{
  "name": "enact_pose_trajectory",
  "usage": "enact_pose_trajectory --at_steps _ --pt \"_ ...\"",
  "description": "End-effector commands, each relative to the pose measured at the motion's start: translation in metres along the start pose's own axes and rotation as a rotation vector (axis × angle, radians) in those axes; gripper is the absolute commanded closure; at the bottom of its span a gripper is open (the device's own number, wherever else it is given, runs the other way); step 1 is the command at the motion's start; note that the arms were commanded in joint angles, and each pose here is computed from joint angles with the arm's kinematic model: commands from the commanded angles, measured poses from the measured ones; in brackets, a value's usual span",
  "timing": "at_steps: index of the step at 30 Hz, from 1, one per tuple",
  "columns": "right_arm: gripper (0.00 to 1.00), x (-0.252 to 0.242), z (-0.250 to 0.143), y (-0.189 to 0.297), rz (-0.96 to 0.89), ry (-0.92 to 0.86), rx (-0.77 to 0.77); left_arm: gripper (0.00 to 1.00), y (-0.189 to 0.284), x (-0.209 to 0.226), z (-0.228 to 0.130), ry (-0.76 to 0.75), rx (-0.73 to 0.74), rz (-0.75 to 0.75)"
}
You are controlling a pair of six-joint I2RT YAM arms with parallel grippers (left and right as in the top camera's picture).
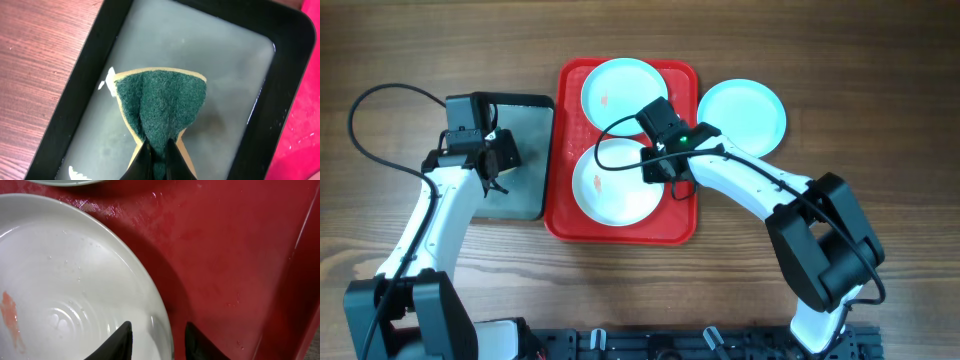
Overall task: Clean dirty plates on tray and stack at the side
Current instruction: 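Lift the sponge from the water tray with the left gripper, then carry the green sponge right toward the white plate with the left gripper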
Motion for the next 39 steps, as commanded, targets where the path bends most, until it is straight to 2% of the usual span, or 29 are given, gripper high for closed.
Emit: enact_pose_trajectory --at_steps 1,3,4,12,19,23,26,39 --pt "0.75 0.0 -0.002 0.003 0.011 -0.001 -0.003 0.96 -0.002 -0.002 -0.001 -0.064 0.002 -0.017" --pt "0.92 0.0 -0.002 0.003 0.014 -0.001 -0.001 0.96 -0.002 -0.002 0.001 -0.066 -0.009 -0.019" --pt "0.96 0.0 -0.002 0.003 0.014 -0.001 0.0 0.96 -0.002 -0.002 0.003 -0.082 -0.014 -0.019" --pt "0.96 0.0 -0.003 0.003 0.015 -0.001 0.003 0.96 -0.002 -0.007 0.002 -0.163 -0.013 -0.061" --pt "0.96 0.0 -0.003 0.003 0.015 -0.001 0.003 0.96 -0.002 -0.008 0.005 -0.165 -0.029 -0.062" --pt "0.96 0.0 -0.003 0.003 0.016 -0.001 0.003 0.96 -0.001 -0.017 0.003 -0.188 -0.024 -0.141" --pt "0.96 0.001 -0.003 0.003 0.02 -0.001 0.005 0.96 0.0 -0.022 0.003 -0.188 -0.023 -0.185" --pt "0.96 0.004 -0.003 0.004 0.042 0.0 0.01 0.96 0.001 -0.023 0.006 -0.146 -0.039 -0.185"
Point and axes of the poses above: each gripper's point midway between its finger pads, its own y axis back along the fingers, its own x axis along the line the jaws close on, z = x × y, the point moved 5 cm from there along y, back along the fingers, and after that the axes turned 2 degrees about -y, right-handed, at the moved point
